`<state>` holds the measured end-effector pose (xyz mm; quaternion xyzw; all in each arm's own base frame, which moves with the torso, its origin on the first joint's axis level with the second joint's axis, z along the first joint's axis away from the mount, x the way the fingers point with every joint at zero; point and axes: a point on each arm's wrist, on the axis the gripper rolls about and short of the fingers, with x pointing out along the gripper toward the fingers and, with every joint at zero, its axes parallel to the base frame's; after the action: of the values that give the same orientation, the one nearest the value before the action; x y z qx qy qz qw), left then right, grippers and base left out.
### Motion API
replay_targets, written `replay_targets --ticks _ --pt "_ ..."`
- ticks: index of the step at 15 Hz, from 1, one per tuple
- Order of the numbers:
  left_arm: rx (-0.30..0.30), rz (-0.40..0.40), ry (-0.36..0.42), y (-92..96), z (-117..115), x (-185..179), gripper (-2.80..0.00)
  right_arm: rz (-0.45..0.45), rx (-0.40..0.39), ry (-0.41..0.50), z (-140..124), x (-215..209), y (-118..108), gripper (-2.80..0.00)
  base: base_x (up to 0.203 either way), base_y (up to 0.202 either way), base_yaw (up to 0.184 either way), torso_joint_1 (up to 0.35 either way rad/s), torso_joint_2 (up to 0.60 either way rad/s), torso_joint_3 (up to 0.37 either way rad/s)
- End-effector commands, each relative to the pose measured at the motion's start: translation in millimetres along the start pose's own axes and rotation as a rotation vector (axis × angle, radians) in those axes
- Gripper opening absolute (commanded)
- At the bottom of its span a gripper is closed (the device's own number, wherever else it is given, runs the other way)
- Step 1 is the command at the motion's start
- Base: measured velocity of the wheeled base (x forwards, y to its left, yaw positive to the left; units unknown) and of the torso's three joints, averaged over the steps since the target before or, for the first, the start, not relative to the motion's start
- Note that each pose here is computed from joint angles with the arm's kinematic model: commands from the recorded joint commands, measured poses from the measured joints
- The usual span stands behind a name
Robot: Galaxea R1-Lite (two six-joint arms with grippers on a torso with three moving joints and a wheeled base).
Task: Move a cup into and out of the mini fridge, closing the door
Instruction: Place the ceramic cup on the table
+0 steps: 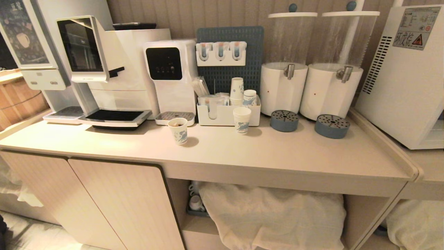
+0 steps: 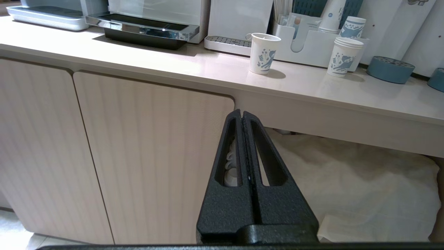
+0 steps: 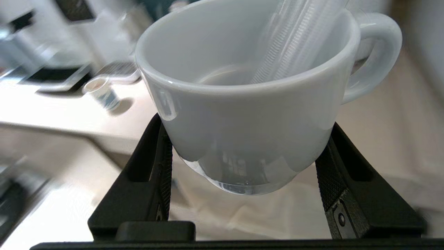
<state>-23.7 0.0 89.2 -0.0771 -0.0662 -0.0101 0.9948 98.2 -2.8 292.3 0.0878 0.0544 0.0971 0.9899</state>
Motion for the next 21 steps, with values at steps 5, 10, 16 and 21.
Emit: replay_targets --ticks 5,10,16,21 --pt "-0.005 0.006 0.033 1.8 -11 1 -2.8 0.342 0.024 0.121 -41 98 -101 -2.8 0.0 0.0 0.0 0.0 0.0 0.0" --pt "-0.006 0.006 0.033 1.8 -11 1 -2.8 0.254 -0.085 0.174 -92 174 -140 -2.8 0.0 0.0 0.0 0.0 0.0 0.0" --pt "-0.009 0.008 0.033 1.8 -11 1 -2.8 0.153 -0.168 0.195 -144 255 -142 -2.8 0.0 0.0 0.0 0.0 0.0 0.0" --pt "-0.012 0.007 0.033 1.8 -11 1 -2.8 0.234 -0.191 0.233 -176 298 -140 -2.8 0.0 0.0 0.0 0.0 0.0 0.0"
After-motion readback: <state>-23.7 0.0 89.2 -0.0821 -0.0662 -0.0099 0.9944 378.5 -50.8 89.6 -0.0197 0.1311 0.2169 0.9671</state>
